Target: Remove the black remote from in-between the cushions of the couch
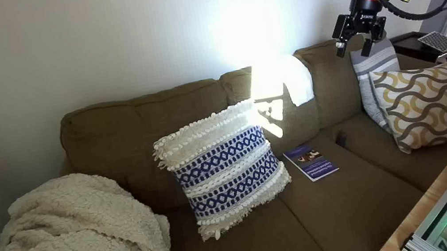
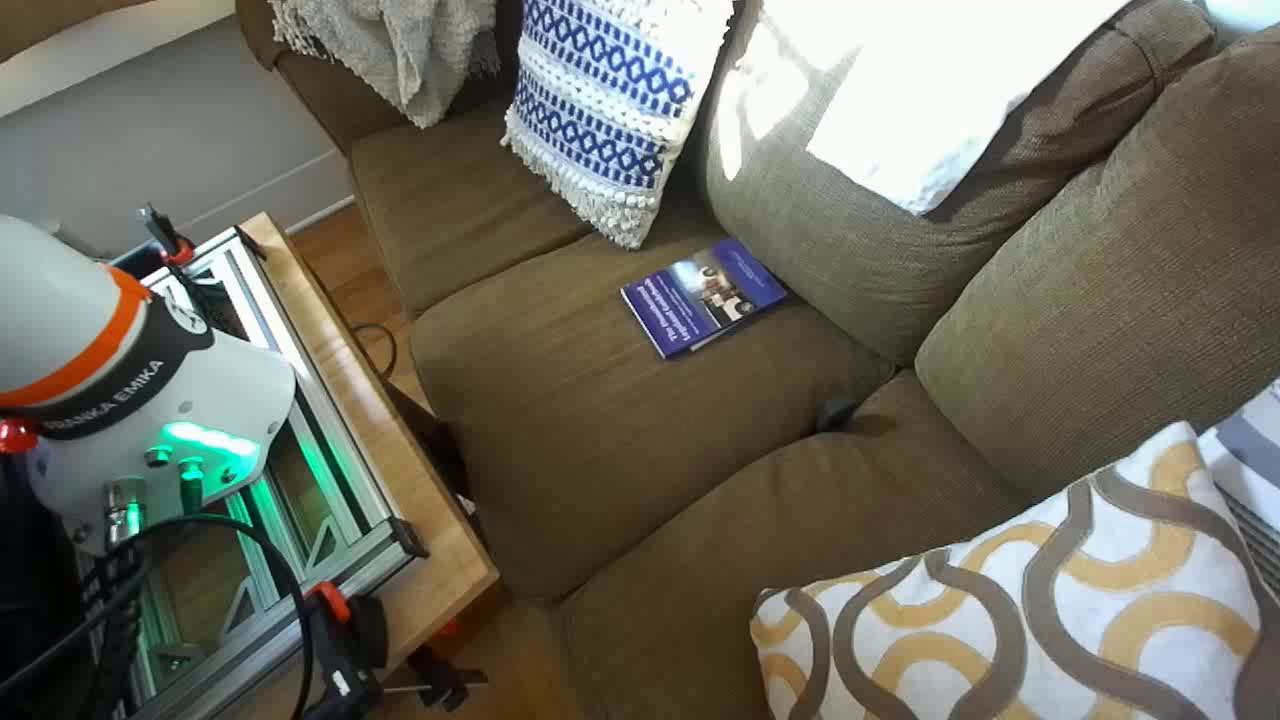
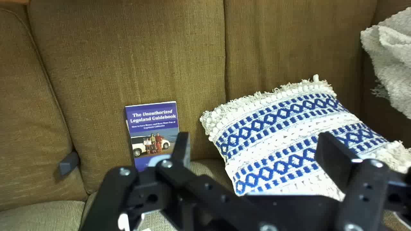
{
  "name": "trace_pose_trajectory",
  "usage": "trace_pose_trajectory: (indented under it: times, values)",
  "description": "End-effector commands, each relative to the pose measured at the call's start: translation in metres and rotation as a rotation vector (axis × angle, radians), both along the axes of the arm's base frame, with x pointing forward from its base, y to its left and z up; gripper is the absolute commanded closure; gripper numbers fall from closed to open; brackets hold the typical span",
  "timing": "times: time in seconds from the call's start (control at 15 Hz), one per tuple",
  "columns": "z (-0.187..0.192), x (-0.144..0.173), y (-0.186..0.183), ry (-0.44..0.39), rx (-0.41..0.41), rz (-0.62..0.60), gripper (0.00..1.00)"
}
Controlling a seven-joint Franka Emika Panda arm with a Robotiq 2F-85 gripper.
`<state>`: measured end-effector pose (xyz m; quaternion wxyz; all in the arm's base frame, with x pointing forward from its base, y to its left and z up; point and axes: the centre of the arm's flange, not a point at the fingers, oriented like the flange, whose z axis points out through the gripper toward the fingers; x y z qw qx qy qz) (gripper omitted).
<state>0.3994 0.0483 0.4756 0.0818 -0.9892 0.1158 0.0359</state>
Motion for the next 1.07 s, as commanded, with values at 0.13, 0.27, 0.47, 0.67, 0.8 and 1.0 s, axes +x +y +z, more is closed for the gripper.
trace_pose_trajectory:
  times: [0.13, 0.27, 0.47, 0.67, 0.8, 1.0]
  values:
    - [0.000, 0.000, 0.000, 0.000, 0.000, 0.000, 0.00]
    - [0.000, 0.000, 0.000, 0.000, 0.000, 0.000, 0.00]
    - [0.000, 0.000, 0.000, 0.000, 0.000, 0.000, 0.00]
    - [0.003, 0.011, -0.017, 0.027, 0.010, -0.118, 0.00]
    - [-0.004, 0.016, -0.039, 0.048, 0.016, -0.227, 0.00]
    - [-0.021, 0.025, -0.080, 0.081, 0.033, -0.382, 0.00]
